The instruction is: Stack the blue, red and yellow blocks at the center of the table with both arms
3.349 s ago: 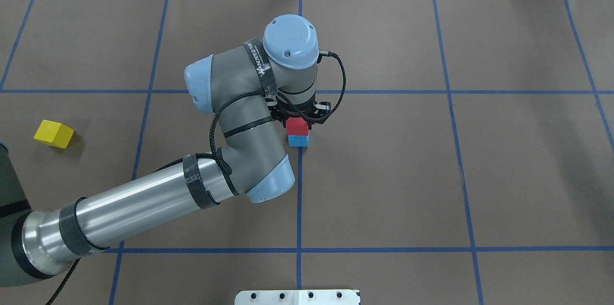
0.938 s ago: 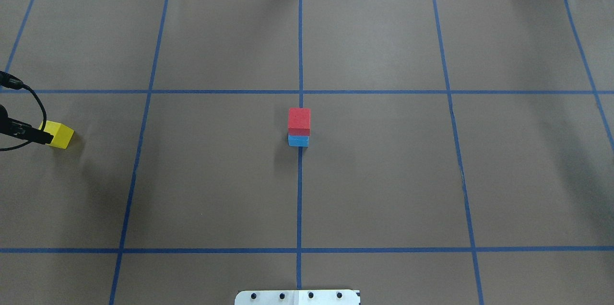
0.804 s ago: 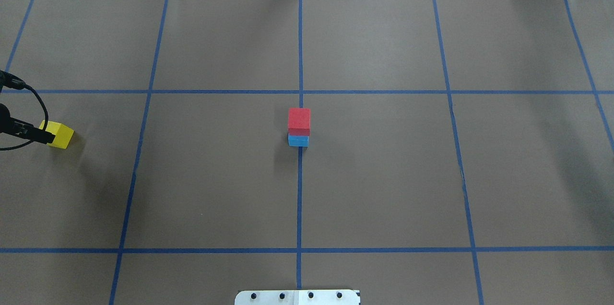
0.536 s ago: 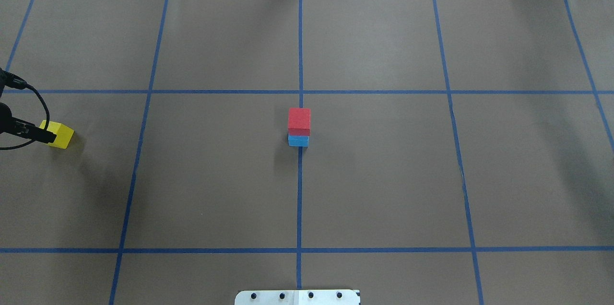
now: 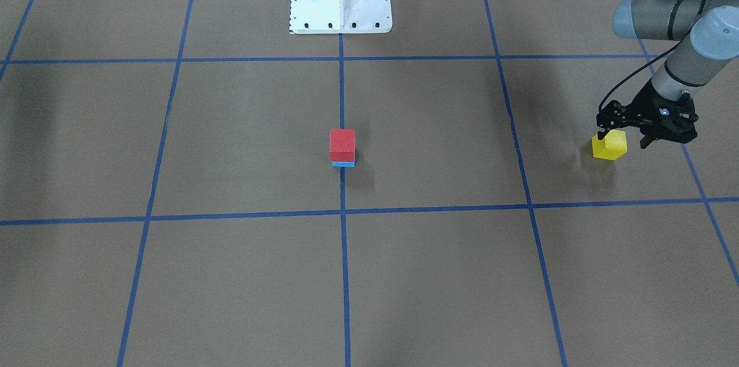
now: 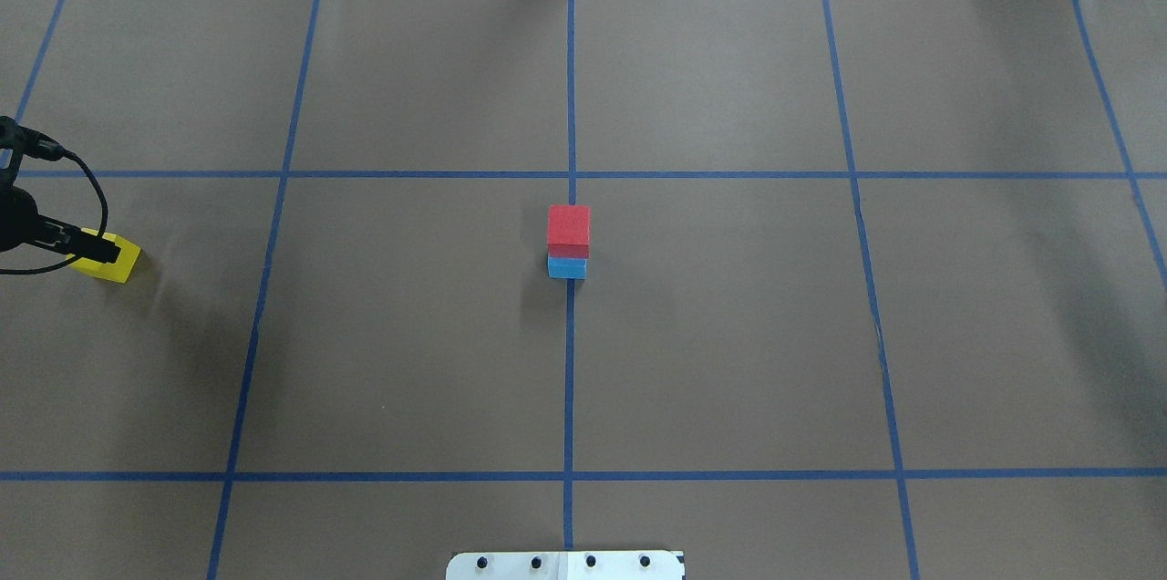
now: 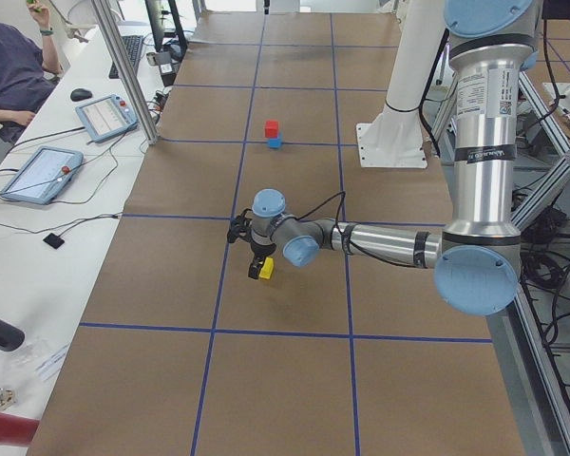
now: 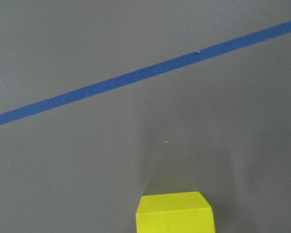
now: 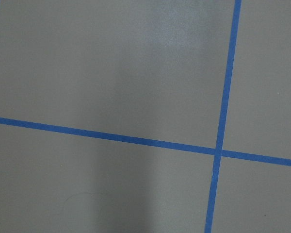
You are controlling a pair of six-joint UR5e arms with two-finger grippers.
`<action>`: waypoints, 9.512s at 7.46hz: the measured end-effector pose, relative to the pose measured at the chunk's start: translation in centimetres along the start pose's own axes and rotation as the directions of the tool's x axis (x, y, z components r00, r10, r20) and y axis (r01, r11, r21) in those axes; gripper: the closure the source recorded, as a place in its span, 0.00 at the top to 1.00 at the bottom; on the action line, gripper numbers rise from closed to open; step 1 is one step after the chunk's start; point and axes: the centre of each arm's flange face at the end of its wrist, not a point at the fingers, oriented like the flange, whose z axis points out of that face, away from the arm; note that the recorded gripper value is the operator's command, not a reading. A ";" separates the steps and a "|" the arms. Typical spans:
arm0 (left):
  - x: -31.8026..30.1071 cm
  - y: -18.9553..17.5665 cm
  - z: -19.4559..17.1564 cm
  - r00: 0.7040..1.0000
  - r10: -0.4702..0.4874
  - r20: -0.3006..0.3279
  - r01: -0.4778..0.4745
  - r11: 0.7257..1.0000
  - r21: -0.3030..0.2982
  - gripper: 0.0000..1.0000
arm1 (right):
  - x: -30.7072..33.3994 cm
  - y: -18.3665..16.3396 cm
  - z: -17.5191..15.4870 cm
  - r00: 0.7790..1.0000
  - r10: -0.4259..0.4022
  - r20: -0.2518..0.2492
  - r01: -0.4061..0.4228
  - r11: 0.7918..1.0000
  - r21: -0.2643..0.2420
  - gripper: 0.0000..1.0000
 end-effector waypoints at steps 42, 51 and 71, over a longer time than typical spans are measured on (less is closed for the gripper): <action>55.1 -22.3 -9.4 0.961 -0.261 -0.091 0.243 0.955 -0.170 0.99 | 0.0 0.1 -0.2 1.000 -0.003 0.001 0.003 1.000 0.004 1.00; 28.1 -10.1 -21.2 0.977 -0.207 -0.045 0.207 0.978 -0.013 1.00 | 2.3 2.1 -0.2 1.000 0.020 -0.008 -0.020 0.999 0.028 1.00; -23.0 1.1 -17.5 0.995 -0.100 0.014 0.100 0.995 -0.006 1.00 | 2.7 3.9 -1.1 0.994 0.109 -0.016 -0.109 0.994 -0.026 1.00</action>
